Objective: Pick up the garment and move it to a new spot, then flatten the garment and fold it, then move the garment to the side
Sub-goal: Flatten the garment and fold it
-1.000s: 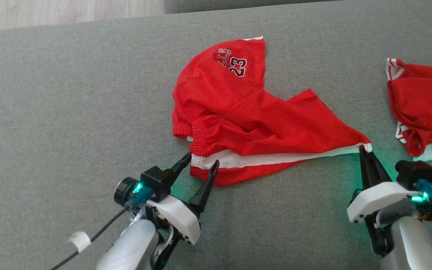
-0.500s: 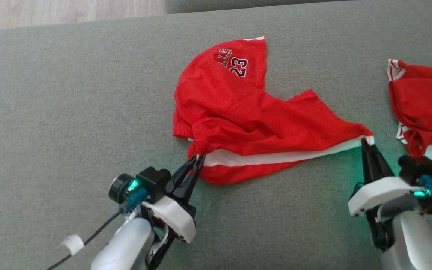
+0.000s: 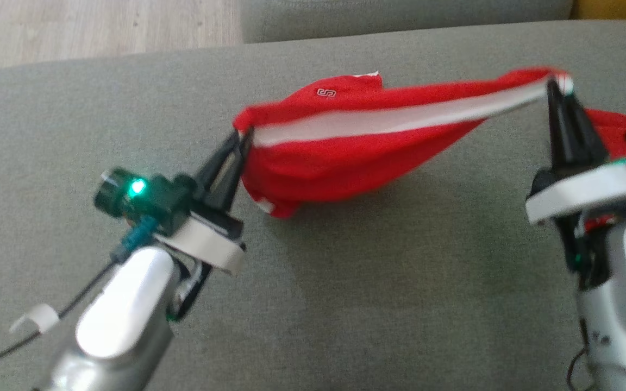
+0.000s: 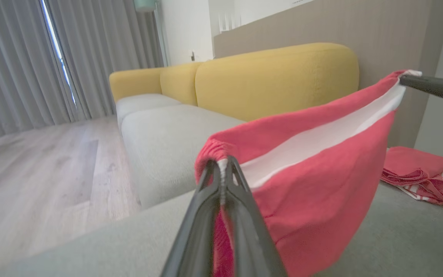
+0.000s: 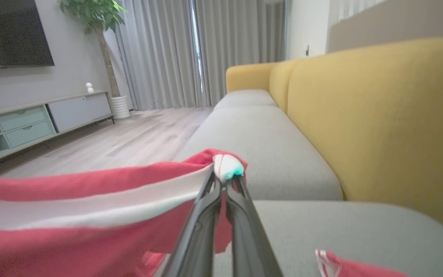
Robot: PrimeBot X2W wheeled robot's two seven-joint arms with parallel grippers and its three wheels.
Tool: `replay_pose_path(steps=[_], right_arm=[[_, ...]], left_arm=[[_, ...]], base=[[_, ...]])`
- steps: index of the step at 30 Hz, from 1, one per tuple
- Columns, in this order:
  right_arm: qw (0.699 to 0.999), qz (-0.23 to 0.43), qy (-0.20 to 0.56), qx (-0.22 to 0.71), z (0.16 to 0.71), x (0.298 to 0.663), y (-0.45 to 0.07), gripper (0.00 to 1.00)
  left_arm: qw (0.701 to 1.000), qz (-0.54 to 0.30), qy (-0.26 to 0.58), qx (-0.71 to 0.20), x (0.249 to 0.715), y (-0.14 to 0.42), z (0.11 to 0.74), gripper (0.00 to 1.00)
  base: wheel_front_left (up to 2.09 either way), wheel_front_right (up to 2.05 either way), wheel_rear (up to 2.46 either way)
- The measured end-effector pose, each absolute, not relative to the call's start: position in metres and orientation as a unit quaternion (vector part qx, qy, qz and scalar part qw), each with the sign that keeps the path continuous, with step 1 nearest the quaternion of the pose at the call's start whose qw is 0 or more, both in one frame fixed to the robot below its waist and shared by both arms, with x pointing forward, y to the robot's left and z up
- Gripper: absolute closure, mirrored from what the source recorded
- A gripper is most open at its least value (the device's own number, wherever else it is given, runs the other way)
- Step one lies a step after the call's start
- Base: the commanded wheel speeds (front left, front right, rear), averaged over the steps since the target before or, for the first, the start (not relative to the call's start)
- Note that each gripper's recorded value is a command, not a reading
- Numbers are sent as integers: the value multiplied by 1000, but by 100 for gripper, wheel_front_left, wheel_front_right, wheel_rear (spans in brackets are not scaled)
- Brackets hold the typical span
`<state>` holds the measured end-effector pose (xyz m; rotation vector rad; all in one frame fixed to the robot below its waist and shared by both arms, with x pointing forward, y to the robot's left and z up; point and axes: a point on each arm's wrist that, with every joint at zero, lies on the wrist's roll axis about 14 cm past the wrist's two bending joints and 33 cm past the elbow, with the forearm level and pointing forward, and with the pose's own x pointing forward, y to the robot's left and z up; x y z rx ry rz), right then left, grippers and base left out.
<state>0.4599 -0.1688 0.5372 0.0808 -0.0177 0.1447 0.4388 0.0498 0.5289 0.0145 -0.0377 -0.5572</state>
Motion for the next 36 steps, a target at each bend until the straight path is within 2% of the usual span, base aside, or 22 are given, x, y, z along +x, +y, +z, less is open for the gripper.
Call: replay_pose_path(steps=[8,17,23,28,32,36], right_arm=[[983,138,-120,0,647,470,-146,100],[964,161,-209,-43,725,442,-134,100],[958,161,-229,-54,745,414,-134,100],[969,144,-194,-54,724,405,-145,100],[974,137,-172,-55,714,411,-150,100],[979,130,-149,-57,701,434,-154,100]], left_arm=[[954,-265,-122,65,457,62,615,100],[930,-254,-250,92,442,62,717,100],[922,-268,-260,104,417,56,731,100],[928,-281,-227,93,401,56,715,100],[930,-281,-216,102,406,61,713,100],[937,-282,-184,93,434,63,699,100]], base=[[0,0,0],[0,0,0],[0,0,0],[0,0,0],[0,0,0],[0,0,0]])
